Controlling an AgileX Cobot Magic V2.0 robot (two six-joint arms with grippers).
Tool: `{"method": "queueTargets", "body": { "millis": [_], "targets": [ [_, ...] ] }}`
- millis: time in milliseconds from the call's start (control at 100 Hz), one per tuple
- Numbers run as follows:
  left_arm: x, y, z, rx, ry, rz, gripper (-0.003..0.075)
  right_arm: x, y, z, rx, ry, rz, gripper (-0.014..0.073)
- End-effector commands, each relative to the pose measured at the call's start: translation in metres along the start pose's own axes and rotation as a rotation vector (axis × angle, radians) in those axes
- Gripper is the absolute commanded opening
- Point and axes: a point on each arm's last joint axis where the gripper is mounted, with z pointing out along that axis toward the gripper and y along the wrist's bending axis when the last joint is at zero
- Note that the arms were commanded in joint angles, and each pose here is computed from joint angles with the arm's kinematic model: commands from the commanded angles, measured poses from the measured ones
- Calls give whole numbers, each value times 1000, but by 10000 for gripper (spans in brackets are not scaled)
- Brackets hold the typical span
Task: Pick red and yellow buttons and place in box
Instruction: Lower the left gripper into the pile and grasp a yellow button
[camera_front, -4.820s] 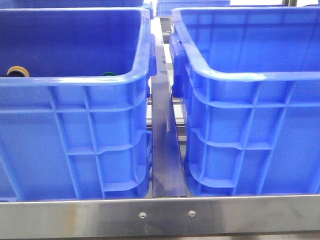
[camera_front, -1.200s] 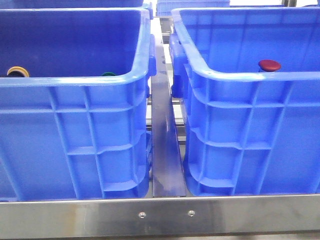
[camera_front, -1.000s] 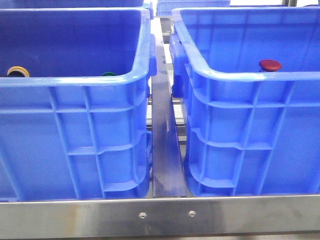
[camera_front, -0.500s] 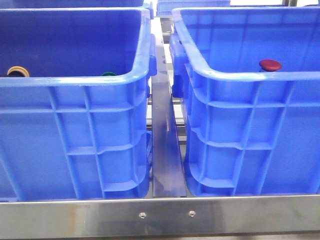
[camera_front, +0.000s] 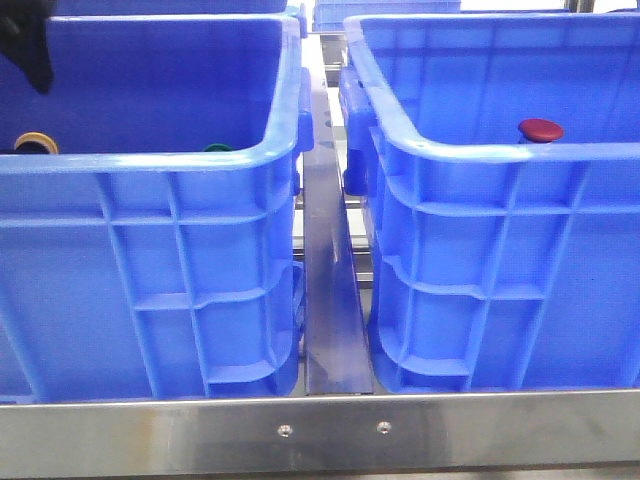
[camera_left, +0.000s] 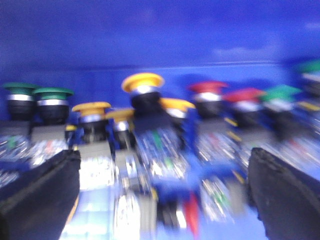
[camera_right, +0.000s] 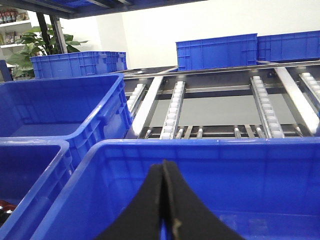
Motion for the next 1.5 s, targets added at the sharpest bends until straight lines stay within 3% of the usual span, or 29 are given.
{"method": "queueTargets", "body": {
  "millis": [0,620,760,1070,1310,1490],
  "targets": [
    [-18,1,-2,16,-68,-31,627,-9,1,-1,1,-30,-8,-68],
    [-7,-9,58,6,19,7,603,-9,1,-1,1,-30,-8,-68],
    [-7,-9,59,4,18,13,481,-9,1,-1,1,-30,-8,-68],
    [-7,-7,59,-20,20,44,-18,-9,1,-1,1,-30,-8,-68],
    [-11,-2,30,-41,16,36,-20,-9,1,-1,1,-30,-8,-68],
    [-13,-10,-29,-12,-38,110,-20,-9,1,-1,1,-30,-8,-68]
  ]
}}
